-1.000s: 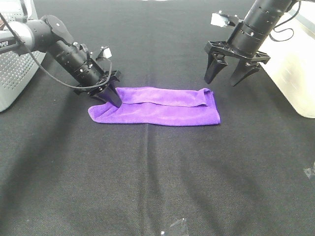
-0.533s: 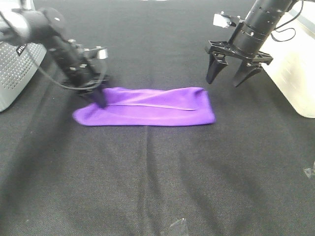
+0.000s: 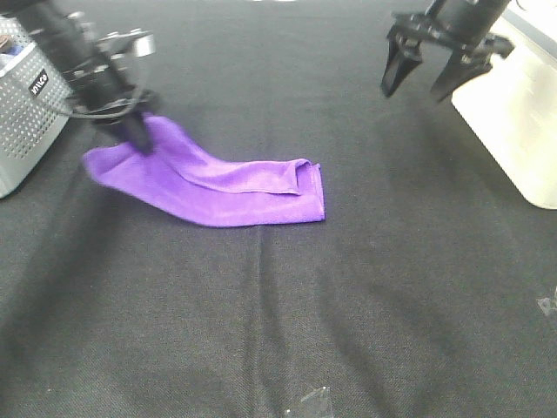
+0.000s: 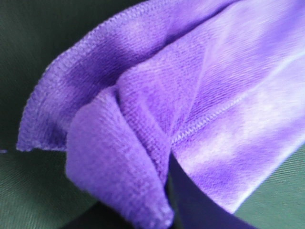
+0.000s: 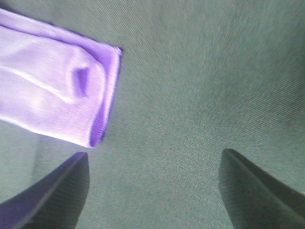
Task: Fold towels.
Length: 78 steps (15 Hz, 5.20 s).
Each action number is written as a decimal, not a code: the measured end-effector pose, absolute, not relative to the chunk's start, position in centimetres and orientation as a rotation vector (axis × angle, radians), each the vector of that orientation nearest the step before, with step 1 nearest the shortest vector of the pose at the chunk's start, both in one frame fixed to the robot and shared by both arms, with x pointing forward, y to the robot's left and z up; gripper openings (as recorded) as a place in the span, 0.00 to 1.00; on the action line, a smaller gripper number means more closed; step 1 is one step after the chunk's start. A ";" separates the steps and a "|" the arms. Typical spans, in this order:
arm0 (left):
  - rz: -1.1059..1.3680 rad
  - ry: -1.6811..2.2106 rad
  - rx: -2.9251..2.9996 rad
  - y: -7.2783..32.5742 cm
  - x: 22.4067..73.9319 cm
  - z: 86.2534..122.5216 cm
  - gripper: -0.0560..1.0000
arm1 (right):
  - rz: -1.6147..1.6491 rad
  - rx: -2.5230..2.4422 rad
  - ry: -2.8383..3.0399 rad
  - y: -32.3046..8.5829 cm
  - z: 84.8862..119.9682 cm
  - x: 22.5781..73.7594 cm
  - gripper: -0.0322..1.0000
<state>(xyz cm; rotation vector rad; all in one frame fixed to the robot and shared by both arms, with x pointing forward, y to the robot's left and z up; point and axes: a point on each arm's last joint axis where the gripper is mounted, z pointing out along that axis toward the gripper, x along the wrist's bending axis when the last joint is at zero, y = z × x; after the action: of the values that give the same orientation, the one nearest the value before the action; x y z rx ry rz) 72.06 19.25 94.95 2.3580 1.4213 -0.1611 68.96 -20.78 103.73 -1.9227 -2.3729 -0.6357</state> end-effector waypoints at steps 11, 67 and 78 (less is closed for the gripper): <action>-0.288 1.270 2.326 4.3 70.9 92.5 0.10 | -0.845 -1.933 -2.442 -21.2 111.1 66.0 0.74; 0.974 1.405 1.503 30.0 18.7 111.0 0.68 | -1.669 -2.188 -2.563 -29.5 109.4 20.7 0.74; 0.867 1.488 1.587 29.7 22.9 105.4 0.68 | -1.478 -2.238 -2.697 -29.8 103.9 23.5 0.74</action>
<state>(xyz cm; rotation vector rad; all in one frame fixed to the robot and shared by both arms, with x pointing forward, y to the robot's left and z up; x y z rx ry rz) 22.94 29.66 105.43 1.5868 1.4884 0.8666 23.48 -29.81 103.93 -2.2376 -2.6968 -1.4777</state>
